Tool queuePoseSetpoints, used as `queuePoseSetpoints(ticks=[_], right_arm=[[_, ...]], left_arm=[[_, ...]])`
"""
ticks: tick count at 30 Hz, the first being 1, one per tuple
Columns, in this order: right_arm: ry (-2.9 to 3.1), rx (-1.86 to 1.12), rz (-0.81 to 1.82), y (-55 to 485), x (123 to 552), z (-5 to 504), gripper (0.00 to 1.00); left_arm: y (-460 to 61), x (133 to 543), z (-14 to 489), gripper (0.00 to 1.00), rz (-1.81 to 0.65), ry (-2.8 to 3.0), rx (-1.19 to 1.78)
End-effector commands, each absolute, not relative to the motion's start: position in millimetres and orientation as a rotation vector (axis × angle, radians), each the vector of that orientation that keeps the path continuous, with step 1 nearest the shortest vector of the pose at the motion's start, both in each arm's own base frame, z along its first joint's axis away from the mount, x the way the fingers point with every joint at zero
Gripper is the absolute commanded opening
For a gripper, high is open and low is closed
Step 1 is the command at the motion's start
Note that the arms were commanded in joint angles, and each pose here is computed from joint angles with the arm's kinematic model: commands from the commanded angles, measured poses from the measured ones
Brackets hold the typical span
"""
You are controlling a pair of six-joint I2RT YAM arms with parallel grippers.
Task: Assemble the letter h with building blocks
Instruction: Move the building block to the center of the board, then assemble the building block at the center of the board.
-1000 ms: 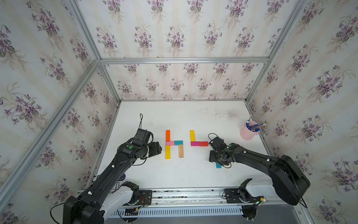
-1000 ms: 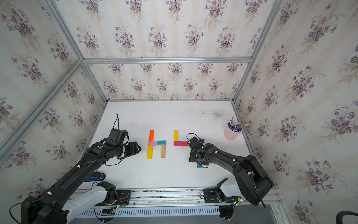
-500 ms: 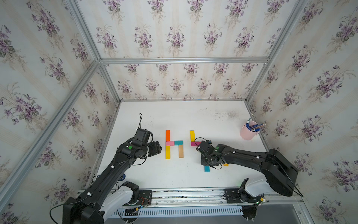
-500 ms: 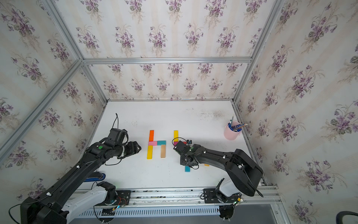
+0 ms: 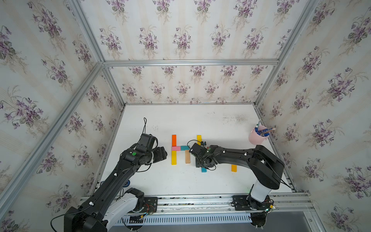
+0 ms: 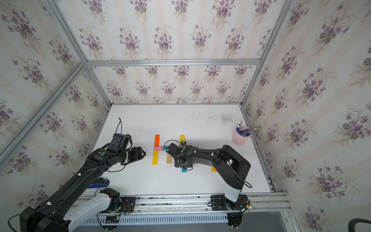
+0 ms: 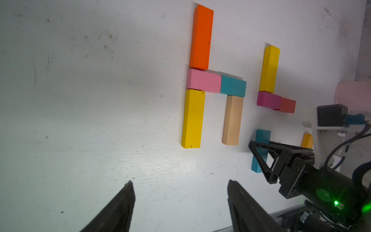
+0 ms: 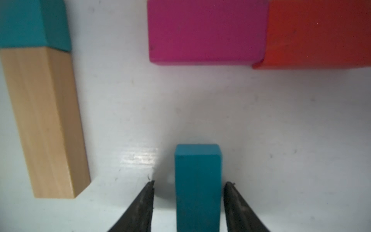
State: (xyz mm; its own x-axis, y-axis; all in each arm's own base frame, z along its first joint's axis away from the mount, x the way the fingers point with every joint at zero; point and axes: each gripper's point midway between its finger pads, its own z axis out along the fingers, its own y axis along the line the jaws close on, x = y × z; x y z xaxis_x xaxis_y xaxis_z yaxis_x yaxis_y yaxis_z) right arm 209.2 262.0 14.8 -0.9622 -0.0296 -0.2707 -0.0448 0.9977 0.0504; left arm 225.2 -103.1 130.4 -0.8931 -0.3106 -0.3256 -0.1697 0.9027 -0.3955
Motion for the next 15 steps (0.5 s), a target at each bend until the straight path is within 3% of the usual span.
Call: queuePoseSetpoints(ticks=[1, 5, 11, 15], right_arm=[[2.888, -0.016, 0.028, 249, 195, 14, 0.57], [2.886, -0.010, 0.033, 245, 182, 15, 0.58], [2.885, -0.023, 0.048, 245, 176, 11, 0.25], [2.868, -0.072, 0.042, 260, 187, 13, 0.17]], left_arm=[[-104, 226, 129, 0.75, -0.512, 2.682, -0.350], [-104, 226, 127, 0.75, -0.516, 2.685, -0.351], [-103, 224, 127, 0.75, -0.508, 2.686, -0.352], [-102, 224, 127, 0.75, -0.506, 2.688, -0.359]])
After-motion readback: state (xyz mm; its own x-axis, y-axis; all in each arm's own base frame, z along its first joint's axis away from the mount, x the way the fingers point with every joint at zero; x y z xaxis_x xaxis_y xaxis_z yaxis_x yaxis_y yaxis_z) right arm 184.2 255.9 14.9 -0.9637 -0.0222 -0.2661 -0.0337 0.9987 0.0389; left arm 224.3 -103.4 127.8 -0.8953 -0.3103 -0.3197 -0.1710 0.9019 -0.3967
